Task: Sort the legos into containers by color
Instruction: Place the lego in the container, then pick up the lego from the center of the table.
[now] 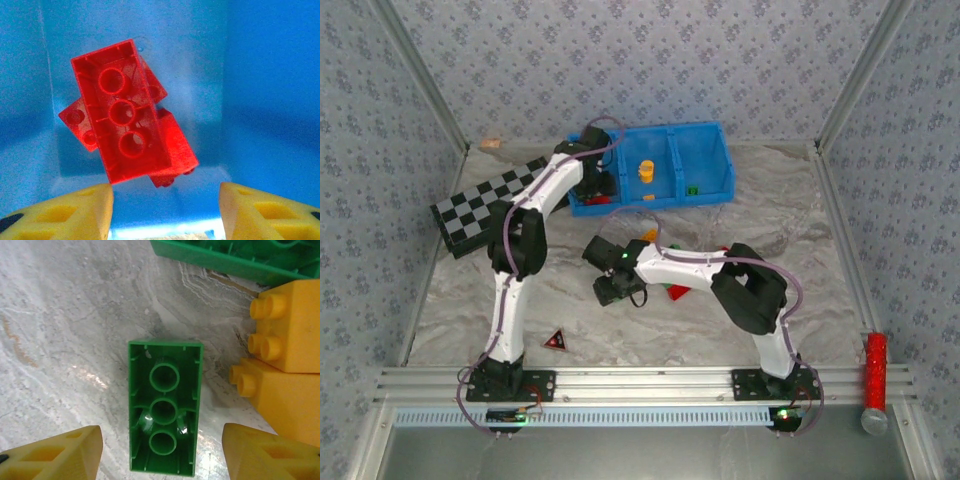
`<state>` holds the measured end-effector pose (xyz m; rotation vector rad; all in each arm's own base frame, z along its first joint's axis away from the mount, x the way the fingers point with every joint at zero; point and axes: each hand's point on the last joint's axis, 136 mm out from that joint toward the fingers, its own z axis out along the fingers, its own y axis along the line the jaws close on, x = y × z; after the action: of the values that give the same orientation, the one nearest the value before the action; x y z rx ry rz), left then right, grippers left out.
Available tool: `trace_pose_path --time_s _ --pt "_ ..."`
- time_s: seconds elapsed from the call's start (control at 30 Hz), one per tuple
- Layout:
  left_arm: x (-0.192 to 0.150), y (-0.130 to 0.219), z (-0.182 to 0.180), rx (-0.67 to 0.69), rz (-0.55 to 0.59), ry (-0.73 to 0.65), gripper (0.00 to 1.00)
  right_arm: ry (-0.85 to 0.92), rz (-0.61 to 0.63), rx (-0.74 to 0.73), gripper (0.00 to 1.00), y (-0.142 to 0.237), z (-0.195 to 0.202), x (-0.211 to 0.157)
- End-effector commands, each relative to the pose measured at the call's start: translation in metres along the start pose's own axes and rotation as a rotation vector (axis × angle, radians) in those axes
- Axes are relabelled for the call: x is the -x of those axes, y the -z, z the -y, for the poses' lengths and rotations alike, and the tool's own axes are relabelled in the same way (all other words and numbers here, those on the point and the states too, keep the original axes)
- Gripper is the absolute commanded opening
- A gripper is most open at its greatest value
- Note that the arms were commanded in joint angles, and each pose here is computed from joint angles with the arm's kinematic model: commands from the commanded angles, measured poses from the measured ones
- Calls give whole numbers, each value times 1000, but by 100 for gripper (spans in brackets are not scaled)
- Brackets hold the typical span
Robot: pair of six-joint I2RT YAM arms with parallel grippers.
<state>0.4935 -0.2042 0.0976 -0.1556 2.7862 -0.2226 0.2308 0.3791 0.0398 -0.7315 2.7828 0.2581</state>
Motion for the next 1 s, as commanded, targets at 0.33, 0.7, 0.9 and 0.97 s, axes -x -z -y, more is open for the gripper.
trace_pose_path --time_s 0.33,0.7,0.9,0.97 --pt "16 146 41 -267 152 -44 60 38 -40 13 49 -25 -4 0" --pt "-6 206 13 -218 233 -130 61 -17 9 62 28 18 14 -22" --pt "-28 212 -2 -197 225 -135 62 -93 43 43 27 73 52 -57" --pt "-37 212 -4 -202 215 -126 62 -141 43 26 27 90 68 -68"
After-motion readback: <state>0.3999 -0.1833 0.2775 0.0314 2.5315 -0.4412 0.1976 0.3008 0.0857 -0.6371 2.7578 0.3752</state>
